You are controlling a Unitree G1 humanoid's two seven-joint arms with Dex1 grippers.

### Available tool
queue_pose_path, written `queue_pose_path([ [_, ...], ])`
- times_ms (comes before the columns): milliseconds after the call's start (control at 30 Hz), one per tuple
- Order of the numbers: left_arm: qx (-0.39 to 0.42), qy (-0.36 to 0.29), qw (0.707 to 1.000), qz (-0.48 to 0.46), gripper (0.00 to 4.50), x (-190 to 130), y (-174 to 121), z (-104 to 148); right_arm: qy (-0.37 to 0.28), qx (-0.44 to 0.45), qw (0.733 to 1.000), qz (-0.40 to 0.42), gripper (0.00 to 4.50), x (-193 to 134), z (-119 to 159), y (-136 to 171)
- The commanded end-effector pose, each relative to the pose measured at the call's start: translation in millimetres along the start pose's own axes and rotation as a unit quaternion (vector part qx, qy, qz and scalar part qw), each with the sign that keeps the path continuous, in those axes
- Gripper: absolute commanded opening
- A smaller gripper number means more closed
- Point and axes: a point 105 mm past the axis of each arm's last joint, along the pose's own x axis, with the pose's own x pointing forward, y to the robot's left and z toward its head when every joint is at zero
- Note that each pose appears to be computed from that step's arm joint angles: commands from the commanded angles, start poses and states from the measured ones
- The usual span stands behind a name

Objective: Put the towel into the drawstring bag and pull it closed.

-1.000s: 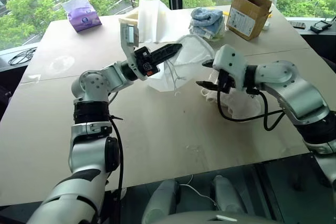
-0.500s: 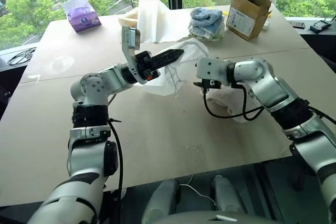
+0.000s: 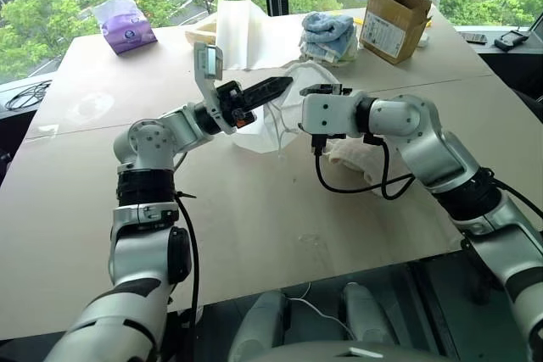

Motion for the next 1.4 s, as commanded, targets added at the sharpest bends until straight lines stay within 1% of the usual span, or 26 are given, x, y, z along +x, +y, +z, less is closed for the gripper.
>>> queue_pose_path([
  [33,0.016,-0.004,1.000,-0.022,0.00,4,-11,11,0.009,-0.015,0.999,-0.040,3.00,-4,3,-15],
  [267,0.017,0.003,0.999,-0.028,0.00,6,-14,10,0.067,-0.021,0.997,-0.038,3.00,14,-19,-13],
  [500,0.019,0.003,0.999,-0.026,0.00,4,-15,11,0.080,-0.012,0.996,-0.034,3.00,24,-24,-7],
  [533,0.020,0.003,0.999,-0.025,0.00,4,-15,11,0.077,-0.012,0.996,-0.033,2.48,24,-23,-6],
  [567,0.021,0.003,1.000,-0.024,0.00,3,-15,11,0.073,-0.013,0.997,-0.030,2.15,25,-21,-5],
  [600,0.021,0.003,1.000,-0.023,0.00,3,-15,11,0.070,-0.014,0.997,-0.028,1.72,25,-20,-4],
  [633,0.022,0.003,1.000,-0.022,0.00,3,-15,11,0.067,-0.015,0.997,-0.026,1.25,25,-20,-3],
  [667,0.023,0.001,1.000,-0.019,0.00,2,-14,12,0.065,-0.016,0.998,-0.022,0.65,24,-19,0],
  [733,0.026,-0.002,1.000,-0.015,0.00,2,-12,13,0.061,-0.019,0.998,-0.012,0.01,21,-18,6],
  [833,0.033,-0.003,0.999,-0.011,0.00,2,-10,14,0.044,-0.028,0.999,-0.011,0.01,16,-14,9],
  [933,0.042,-0.008,0.999,-0.004,0.00,1,-7,17,0.000,-0.039,0.999,-0.023,0.01,9,-4,13],
  [1000,0.047,-0.009,0.999,-0.001,0.00,-1,-6,19,-0.012,-0.035,0.999,-0.032,0.01,4,-4,15],
  [1033,0.052,-0.010,0.999,0.001,0.00,-1,-6,21,-0.017,-0.046,0.998,-0.043,0.01,0,-6,16],
  [1100,0.060,-0.012,0.998,0.002,0.00,-4,-7,27,-0.047,-0.056,0.994,-0.080,0.01,-8,-2,13],
  [1167,0.064,-0.012,0.998,0.003,0.00,-6,-7,31,-0.072,-0.089,0.988,-0.101,0.01,-16,2,14],
  [1233,0.069,-0.011,0.998,0.005,0.00,-7,-7,33,-0.089,-0.105,0.984,-0.113,0.01,-20,1,17],
  [1400,0.081,-0.010,0.997,0.012,0.00,-11,-4,39,-0.107,-0.163,0.970,-0.147,0.01,-31,-10,19],
])
